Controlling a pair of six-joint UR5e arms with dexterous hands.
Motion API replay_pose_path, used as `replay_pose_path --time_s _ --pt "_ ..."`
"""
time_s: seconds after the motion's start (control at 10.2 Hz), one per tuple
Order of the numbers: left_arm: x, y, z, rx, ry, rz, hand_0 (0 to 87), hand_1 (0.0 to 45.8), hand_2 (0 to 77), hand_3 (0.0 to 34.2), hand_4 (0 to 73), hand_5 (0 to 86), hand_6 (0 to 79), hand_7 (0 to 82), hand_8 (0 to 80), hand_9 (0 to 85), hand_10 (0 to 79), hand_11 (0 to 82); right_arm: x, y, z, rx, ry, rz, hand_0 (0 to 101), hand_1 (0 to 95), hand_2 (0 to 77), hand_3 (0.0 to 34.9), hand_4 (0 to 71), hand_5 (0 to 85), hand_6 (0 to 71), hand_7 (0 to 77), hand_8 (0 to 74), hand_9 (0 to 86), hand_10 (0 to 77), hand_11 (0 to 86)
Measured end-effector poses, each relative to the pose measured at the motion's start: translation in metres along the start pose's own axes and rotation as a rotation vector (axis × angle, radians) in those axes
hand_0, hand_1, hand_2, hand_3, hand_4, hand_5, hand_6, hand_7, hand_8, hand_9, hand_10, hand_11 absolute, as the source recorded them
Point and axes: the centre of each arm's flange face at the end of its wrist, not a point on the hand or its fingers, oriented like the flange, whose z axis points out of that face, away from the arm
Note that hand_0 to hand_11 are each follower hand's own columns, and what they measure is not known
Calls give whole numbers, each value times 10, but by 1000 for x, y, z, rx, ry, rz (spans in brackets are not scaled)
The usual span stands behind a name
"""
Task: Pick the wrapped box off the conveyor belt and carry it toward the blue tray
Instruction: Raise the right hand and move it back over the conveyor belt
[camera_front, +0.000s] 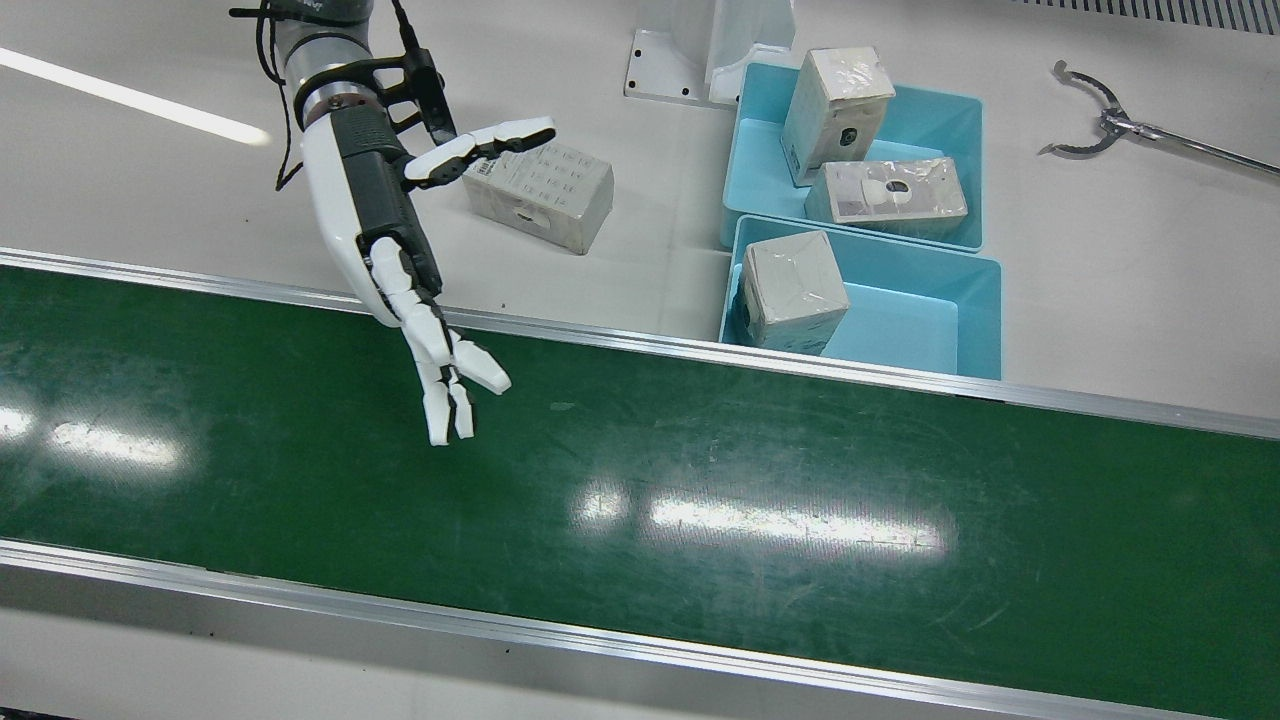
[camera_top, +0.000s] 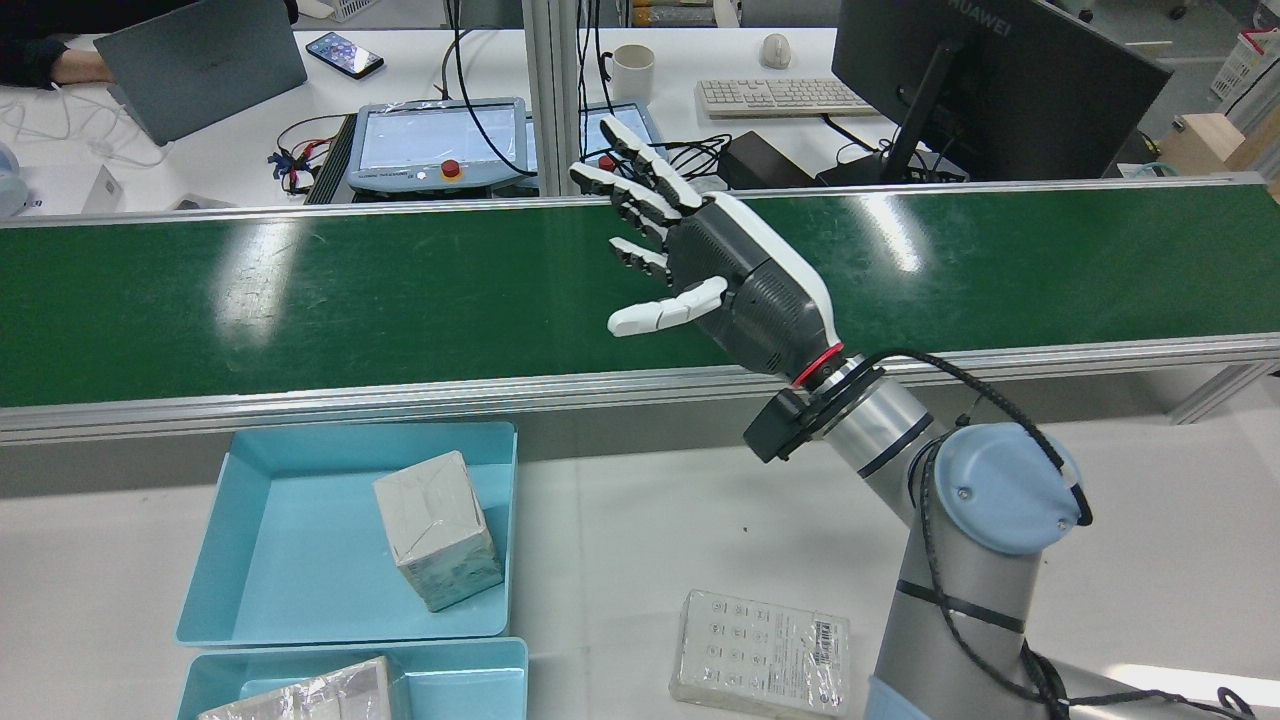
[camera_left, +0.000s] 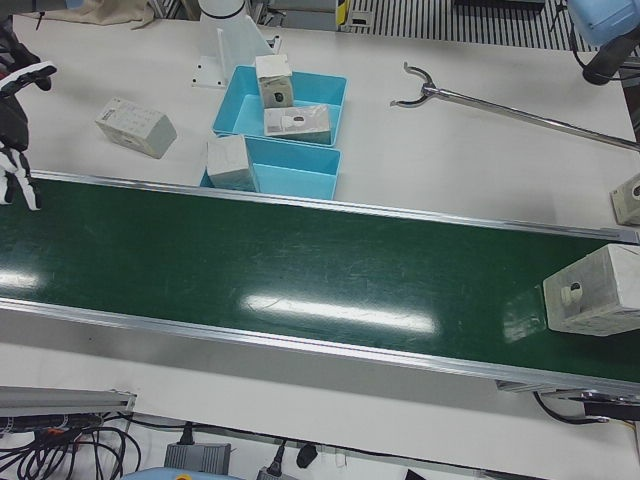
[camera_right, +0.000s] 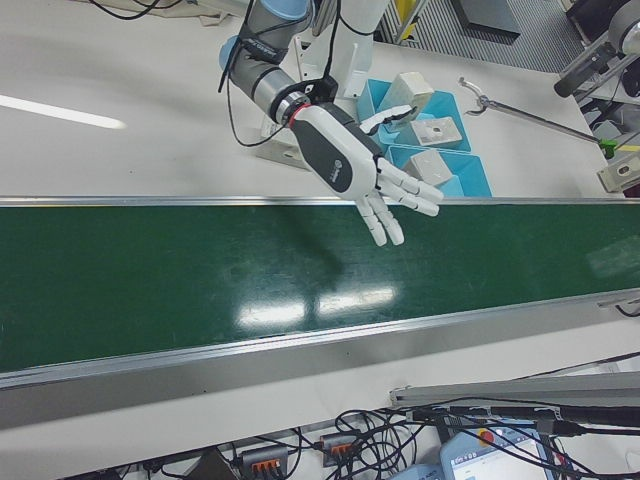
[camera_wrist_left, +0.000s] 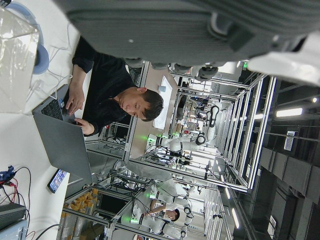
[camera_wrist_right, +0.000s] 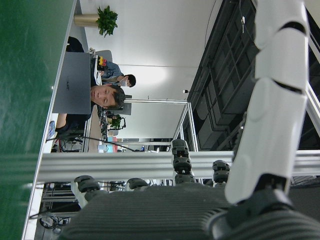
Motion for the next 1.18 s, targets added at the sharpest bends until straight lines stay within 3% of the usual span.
replay_pose_path --time_s 0.2,0.3,0.39,0.49,0.59,0.69,0.79,0.98,1.08,1.18 --pt "0 0 0 0 0 0 0 0 5 0 0 11 0 0 0 0 0 0 -24 -21 -7 32 -20 -10 456 109 136 302 0 71 33 82 0 11 22 38" --pt "0 0 0 0 0 0 0 0 5 0 0 11 0 0 0 0 0 0 -29 -29 -11 46 -22 -10 457 125 153 300 0 71 0 27 5 11 5 27" --pt "0 0 0 0 0 0 0 0 11 0 0 11 0 0 0 0 5 0 -32 -37 -15 59 -22 -11 456 125 164 290 0 82 0 38 5 11 5 27" --pt "0 0 0 0 0 0 0 0 11 0 0 11 0 0 0 0 5 0 -34 -44 -18 72 -22 -11 456 125 164 260 0 82 0 22 5 11 5 27" --pt "0 0 0 0 0 0 0 0 5 0 0 11 0 0 0 0 0 0 -38 -48 -20 80 -25 -11 456 125 164 260 0 82 0 22 5 11 5 27" --pt "0 0 0 0 0 0 0 0 5 0 0 11 0 0 0 0 0 0 -43 -51 -20 85 -30 -13 457 125 180 232 0 82 0 5 22 11 5 27" --pt "0 0 0 0 0 0 0 0 11 0 0 11 0 0 0 0 0 0 -47 -53 -20 90 -36 -15 457 125 180 232 0 82 0 5 22 11 5 27" --pt "0 0 0 0 0 0 0 0 5 0 0 11 0 5 0 0 5 0 -55 -56 -20 103 -43 -24 432 87 82 206 0 71 0 5 22 11 11 22" --pt "0 0 0 0 0 0 0 0 5 0 0 11 0 0 0 0 5 0 -58 -57 -22 124 -43 -37 432 87 82 206 0 71 0 5 22 11 11 22" --pt "0 0 0 0 0 0 0 0 11 0 0 11 0 0 0 0 5 0 -61 -58 -24 153 -39 -54 429 93 55 144 0 71 0 5 22 11 0 16"
